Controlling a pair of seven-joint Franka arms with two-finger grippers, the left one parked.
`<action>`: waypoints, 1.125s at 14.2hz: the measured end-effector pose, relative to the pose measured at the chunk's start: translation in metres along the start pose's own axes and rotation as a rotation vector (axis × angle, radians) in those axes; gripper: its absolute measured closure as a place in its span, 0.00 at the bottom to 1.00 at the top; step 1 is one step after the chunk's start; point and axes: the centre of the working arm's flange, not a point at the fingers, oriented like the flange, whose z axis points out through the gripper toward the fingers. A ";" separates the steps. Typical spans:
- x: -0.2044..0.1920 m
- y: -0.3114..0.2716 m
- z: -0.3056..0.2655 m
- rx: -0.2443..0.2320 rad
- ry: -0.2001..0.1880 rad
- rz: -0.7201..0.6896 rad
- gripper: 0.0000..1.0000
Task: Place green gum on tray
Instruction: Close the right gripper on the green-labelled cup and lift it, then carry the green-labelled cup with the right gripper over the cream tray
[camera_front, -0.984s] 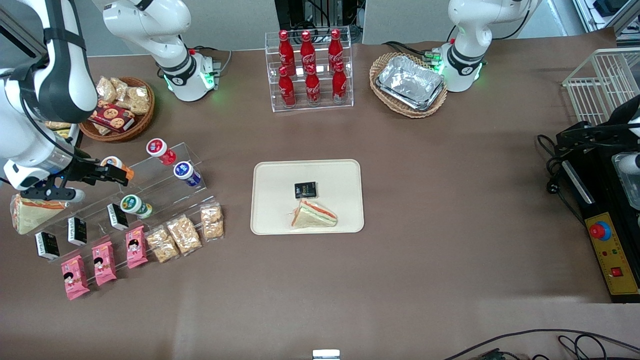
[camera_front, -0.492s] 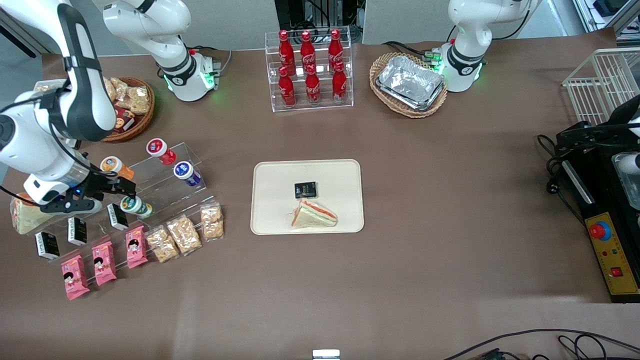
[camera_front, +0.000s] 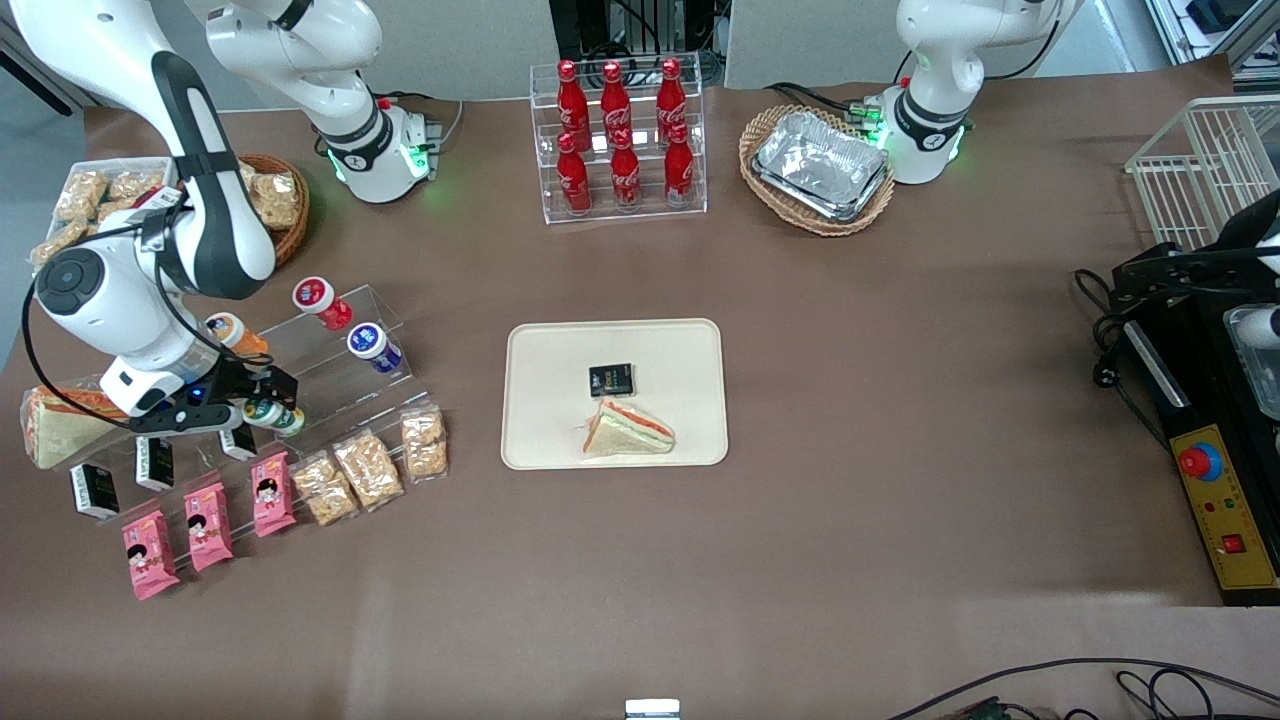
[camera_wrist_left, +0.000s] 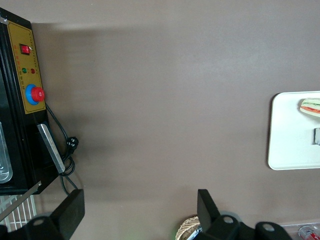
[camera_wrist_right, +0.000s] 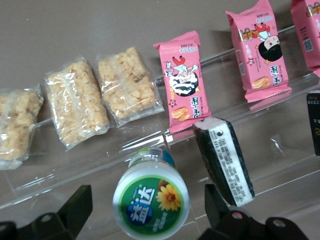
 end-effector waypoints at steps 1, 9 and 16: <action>0.000 0.000 0.003 -0.001 0.000 -0.003 0.03; 0.003 0.013 -0.009 -0.004 0.000 -0.054 0.41; 0.036 0.021 -0.141 0.044 -0.151 -0.065 0.41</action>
